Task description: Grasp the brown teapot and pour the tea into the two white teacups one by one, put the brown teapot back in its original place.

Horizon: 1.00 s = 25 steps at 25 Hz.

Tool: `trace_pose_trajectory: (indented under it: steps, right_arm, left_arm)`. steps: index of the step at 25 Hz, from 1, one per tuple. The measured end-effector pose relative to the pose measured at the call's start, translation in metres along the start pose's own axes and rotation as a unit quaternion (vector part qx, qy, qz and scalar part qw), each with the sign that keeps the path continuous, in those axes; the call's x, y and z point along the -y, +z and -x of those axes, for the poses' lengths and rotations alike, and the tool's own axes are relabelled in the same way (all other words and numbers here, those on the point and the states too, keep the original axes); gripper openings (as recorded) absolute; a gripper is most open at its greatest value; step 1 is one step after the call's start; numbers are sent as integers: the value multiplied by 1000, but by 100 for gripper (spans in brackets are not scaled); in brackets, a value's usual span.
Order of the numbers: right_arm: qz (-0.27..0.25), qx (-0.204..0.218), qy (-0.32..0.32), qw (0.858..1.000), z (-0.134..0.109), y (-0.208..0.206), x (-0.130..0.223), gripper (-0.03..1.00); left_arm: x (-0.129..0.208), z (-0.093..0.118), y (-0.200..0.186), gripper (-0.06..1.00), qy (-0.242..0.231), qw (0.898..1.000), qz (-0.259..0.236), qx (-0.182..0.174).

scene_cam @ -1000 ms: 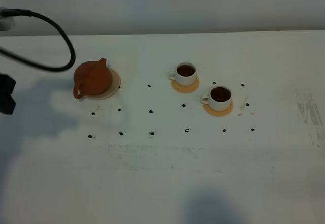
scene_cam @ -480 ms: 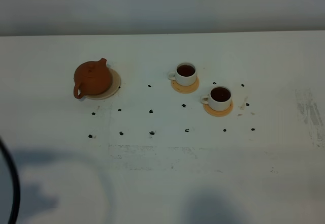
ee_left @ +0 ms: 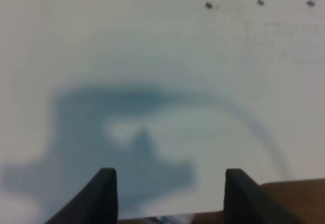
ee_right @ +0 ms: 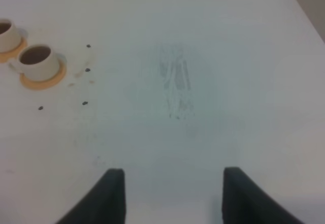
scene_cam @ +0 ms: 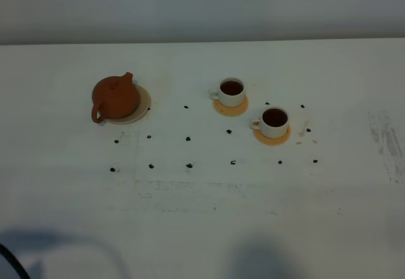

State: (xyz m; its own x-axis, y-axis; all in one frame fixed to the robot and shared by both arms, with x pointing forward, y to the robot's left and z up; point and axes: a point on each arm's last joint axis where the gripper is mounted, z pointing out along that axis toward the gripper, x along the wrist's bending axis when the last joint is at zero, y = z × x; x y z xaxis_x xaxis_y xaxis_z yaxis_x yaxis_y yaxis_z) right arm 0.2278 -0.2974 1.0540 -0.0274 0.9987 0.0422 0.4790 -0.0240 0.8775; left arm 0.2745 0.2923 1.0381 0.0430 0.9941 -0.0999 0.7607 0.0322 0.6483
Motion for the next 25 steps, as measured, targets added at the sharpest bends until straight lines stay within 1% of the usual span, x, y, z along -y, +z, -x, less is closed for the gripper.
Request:
trace_pose_trajectory:
  steps: [5,13,17,20,25]
  right_arm:
    - [0,0,0,1000,0,0,0,42]
    - [0,0,0,1000,0,0,0,42]
    - [0,0,0,1000,0,0,0,42]
    - [0,0,0,1000,0,0,0,42]
    - [0,0,0,1000,0,0,0,42]
  left_arm:
    - [9,-3,-4,45,10,1000,19,-17]
    - [23,-4,-10,45,4,998,53,-19]
    - [28,-5,-16,45,7,996,83,-23]
    - [35,-5,-21,45,11,993,114,-27]
    - [36,-6,-22,45,10,993,118,-29]
